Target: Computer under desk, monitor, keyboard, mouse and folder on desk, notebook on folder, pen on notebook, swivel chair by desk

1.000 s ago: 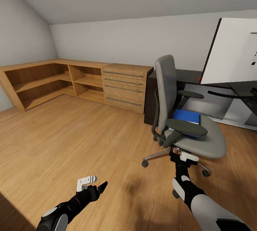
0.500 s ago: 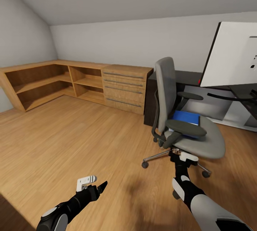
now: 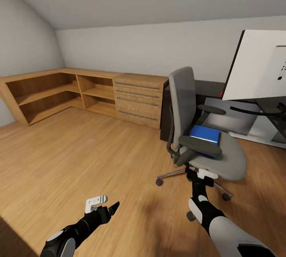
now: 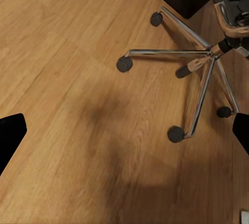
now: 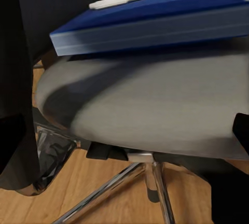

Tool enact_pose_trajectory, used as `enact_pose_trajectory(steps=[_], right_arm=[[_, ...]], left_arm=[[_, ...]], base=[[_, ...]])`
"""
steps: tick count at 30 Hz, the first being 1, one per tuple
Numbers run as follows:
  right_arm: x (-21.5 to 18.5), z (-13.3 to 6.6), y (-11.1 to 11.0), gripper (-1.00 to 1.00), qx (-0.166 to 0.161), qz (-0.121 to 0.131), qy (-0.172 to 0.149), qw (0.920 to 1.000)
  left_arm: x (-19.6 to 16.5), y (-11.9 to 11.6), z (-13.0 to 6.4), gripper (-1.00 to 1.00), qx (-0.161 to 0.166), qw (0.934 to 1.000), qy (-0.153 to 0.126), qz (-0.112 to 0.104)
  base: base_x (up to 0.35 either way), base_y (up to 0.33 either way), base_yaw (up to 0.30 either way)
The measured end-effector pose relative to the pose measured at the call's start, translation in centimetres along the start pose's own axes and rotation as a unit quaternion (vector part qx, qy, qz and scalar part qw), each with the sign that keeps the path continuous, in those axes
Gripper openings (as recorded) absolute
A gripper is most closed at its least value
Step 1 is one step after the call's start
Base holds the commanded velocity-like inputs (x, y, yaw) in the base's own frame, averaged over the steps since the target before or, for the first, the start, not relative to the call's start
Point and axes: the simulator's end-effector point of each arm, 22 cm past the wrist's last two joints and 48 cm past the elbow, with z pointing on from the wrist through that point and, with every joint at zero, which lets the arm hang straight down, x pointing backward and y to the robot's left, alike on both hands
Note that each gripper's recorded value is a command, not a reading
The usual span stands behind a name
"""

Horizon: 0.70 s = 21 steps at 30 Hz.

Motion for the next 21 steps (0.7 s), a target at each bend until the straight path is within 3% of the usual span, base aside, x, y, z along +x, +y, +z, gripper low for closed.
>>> enact_pose_trajectory(steps=[13,21], right_arm=[[0.01,-0.01,0.04,1.00,-0.001,0.000,0.000,1.0000],[-0.04,0.02,0.00,1.00,0.000,0.000,-0.001,1.0000]], left_arm=[[-0.07,0.05,-0.01,1.00,0.000,1.0000,-0.001,-0.001],[-0.05,0.05,0.01,1.00,-0.001,1.0000,-0.001,-0.001]], base=[[-0.013,-0.010,0.000],[-0.148,-0.185,0.000]])
